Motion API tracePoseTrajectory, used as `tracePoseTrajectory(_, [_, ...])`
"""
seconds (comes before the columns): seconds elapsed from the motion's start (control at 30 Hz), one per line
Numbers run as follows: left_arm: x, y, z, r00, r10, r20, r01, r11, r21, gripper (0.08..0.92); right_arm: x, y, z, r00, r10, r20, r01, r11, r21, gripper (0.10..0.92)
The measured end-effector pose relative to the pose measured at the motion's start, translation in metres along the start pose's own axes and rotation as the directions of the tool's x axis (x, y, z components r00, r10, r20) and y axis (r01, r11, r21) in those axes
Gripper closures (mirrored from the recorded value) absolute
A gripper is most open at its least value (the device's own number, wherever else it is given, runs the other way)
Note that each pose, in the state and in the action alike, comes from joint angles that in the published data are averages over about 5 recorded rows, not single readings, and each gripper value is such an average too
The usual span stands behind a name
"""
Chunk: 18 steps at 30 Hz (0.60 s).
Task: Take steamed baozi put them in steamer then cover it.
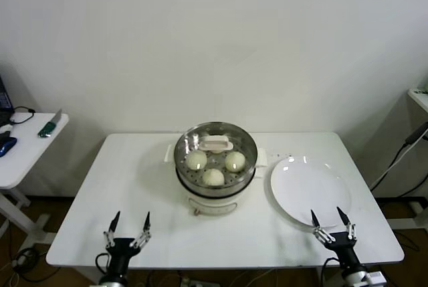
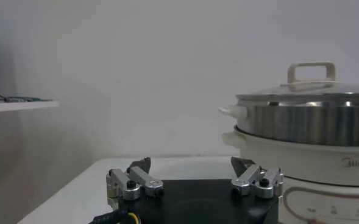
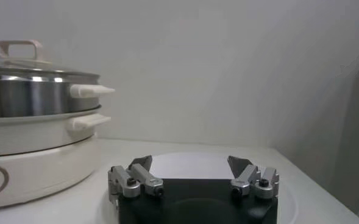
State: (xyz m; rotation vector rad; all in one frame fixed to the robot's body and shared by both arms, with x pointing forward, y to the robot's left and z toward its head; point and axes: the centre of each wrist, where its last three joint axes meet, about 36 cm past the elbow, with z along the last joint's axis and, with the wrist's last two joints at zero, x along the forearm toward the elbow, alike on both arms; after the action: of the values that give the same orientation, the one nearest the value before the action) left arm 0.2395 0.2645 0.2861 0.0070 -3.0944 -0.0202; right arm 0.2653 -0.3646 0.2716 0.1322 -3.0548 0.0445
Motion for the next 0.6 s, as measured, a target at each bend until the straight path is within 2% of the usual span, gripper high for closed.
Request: tracePoseTrajectory(0.6, [0.0053,-0.0031,0.0064,1.0,0.0,-0.006,0.0,1.0,0.01,0.177,0.0016,0.0007,0.0013,1.0,-0.013,0.004,0.013,1.0,-0.008,0.2])
